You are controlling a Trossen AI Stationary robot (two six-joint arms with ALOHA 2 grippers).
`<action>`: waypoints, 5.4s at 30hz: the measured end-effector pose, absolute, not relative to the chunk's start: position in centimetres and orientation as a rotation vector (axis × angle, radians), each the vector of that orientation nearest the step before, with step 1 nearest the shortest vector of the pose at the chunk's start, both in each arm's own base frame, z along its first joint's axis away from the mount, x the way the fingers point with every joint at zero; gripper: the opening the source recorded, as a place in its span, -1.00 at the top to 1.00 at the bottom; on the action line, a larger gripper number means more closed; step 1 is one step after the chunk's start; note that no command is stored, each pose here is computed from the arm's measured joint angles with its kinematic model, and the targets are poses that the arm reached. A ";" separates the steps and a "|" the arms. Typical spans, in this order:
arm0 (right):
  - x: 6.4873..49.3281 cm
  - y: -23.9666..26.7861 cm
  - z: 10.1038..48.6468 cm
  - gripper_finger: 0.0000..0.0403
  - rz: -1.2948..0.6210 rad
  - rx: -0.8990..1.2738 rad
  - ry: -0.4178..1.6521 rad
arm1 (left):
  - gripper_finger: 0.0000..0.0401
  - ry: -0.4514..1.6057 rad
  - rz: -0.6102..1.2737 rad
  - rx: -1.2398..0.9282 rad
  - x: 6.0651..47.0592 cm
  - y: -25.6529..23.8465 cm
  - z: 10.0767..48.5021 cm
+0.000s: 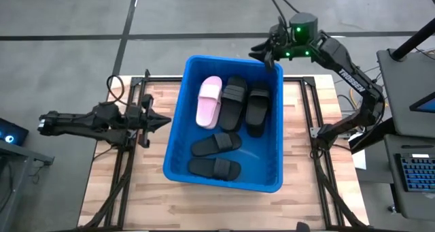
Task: Pick and place slides into bin
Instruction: Return to Home Position
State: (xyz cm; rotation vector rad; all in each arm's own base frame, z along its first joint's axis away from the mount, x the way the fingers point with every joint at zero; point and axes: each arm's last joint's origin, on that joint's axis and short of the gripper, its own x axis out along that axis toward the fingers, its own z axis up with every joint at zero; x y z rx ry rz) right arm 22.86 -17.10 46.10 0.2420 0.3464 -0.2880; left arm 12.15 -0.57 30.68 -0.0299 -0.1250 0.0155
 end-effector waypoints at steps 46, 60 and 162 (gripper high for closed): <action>24.2 -0.3 40.3 0.69 0.042 0.137 -0.031 | 1.00 -0.225 0.083 -0.097 9.6 -0.2 18.8; 14.1 1.1 33.3 0.74 -0.084 0.237 -0.310 | 1.00 -0.223 0.123 -0.100 9.7 -0.1 18.7; 9.5 0.9 18.3 0.96 0.020 -0.056 -0.185 | 1.00 -0.085 0.116 -0.082 10.5 -0.2 17.5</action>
